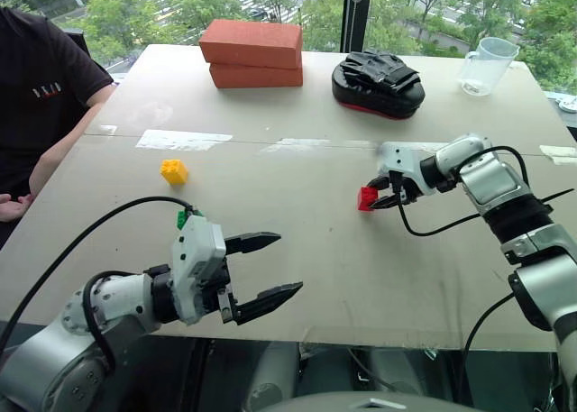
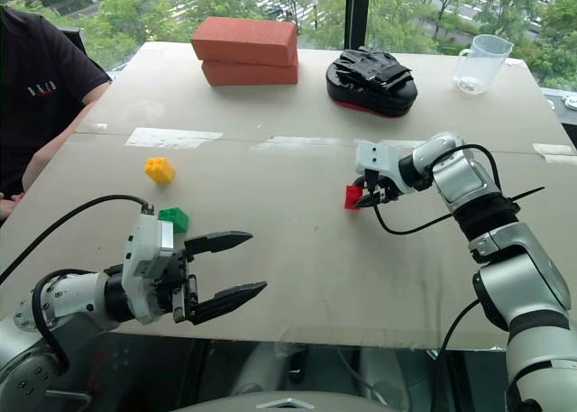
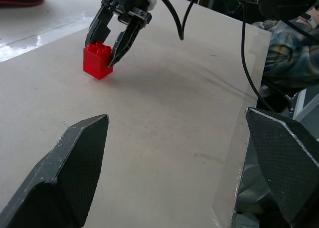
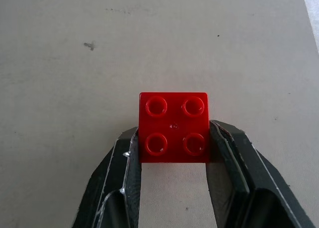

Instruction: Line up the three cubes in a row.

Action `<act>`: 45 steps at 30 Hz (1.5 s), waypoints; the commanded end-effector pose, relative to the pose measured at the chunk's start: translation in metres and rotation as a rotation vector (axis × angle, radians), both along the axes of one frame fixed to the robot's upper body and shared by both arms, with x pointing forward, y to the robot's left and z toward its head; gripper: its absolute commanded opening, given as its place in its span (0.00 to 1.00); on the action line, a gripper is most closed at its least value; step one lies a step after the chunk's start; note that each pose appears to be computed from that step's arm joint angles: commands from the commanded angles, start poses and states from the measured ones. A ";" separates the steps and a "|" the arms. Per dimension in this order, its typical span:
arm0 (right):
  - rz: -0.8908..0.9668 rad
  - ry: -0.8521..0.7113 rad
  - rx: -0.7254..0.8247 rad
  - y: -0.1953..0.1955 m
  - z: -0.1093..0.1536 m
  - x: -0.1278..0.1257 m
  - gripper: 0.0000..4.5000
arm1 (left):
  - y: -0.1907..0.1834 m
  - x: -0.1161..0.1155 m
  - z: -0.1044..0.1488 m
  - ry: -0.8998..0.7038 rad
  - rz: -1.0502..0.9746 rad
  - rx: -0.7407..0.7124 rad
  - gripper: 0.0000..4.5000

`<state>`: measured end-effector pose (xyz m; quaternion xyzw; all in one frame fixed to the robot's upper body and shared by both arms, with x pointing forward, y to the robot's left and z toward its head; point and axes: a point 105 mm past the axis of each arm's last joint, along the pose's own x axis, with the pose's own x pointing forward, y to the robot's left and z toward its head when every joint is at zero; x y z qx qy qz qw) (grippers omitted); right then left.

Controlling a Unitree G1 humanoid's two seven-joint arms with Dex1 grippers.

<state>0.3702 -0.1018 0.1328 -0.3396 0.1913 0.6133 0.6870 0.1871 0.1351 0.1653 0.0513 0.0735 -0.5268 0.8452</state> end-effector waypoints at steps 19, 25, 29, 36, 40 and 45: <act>-0.022 0.021 -0.024 0.004 0.007 0.001 0.59 | 0.000 -0.004 0.008 -0.035 0.008 0.011 1.00; -0.027 -0.003 0.043 0.005 0.023 -0.002 0.98 | 0.017 -0.004 -0.004 -0.006 0.120 0.005 1.00; 0.060 -0.060 0.175 0.006 0.047 -0.019 0.98 | 0.059 0.010 -0.017 -0.026 0.430 0.041 1.00; 0.206 -0.162 0.624 0.012 0.099 -0.083 0.98 | 0.135 0.041 -0.022 -0.076 1.081 0.048 1.00; 0.274 -0.202 0.689 0.017 0.102 -0.111 0.98 | 0.142 0.056 -0.032 -0.009 1.195 0.030 1.00; 0.280 -0.198 0.663 0.016 0.095 -0.119 0.98 | 0.140 0.078 -0.040 0.037 1.216 0.021 1.00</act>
